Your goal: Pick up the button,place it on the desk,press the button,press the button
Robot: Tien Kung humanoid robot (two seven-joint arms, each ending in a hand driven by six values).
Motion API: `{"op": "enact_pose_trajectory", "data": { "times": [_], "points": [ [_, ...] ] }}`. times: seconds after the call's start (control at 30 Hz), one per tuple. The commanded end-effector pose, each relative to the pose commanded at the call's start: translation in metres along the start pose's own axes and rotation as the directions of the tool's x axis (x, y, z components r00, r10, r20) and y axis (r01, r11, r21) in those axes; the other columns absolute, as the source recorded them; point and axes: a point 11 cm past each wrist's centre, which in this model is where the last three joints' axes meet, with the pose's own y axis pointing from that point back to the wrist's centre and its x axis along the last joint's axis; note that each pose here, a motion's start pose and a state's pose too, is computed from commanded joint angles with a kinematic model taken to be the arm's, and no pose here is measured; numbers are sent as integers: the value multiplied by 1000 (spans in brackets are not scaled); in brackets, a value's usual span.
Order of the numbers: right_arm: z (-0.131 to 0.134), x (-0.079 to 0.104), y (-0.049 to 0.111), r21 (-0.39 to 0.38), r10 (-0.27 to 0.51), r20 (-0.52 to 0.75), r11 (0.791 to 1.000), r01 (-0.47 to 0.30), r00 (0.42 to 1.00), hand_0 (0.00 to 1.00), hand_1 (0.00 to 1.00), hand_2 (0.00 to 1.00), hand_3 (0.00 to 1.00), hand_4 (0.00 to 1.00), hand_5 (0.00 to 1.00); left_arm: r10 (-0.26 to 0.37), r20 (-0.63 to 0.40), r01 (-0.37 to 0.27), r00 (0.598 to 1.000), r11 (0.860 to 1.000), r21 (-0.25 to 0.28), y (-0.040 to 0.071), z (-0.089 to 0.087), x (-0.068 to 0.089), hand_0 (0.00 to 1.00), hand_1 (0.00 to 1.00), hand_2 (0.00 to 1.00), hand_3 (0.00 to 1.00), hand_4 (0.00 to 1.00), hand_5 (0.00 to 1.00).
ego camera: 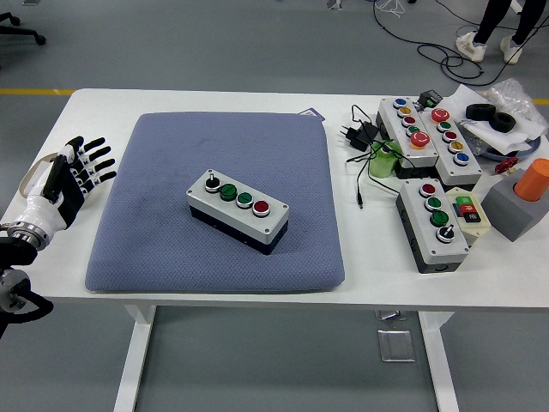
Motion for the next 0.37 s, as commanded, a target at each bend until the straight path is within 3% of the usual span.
{"op": "enact_pose_trajectory", "data": {
  "times": [0.37],
  "points": [
    [-5, -1, 0, 8, -1, 5, 1000, 1, 1000, 667, 582, 613, 591, 292, 61, -23, 8, 23, 1000, 1000, -19, 1, 3, -2, 760, 844, 885, 815, 564, 998]
  ]
}}
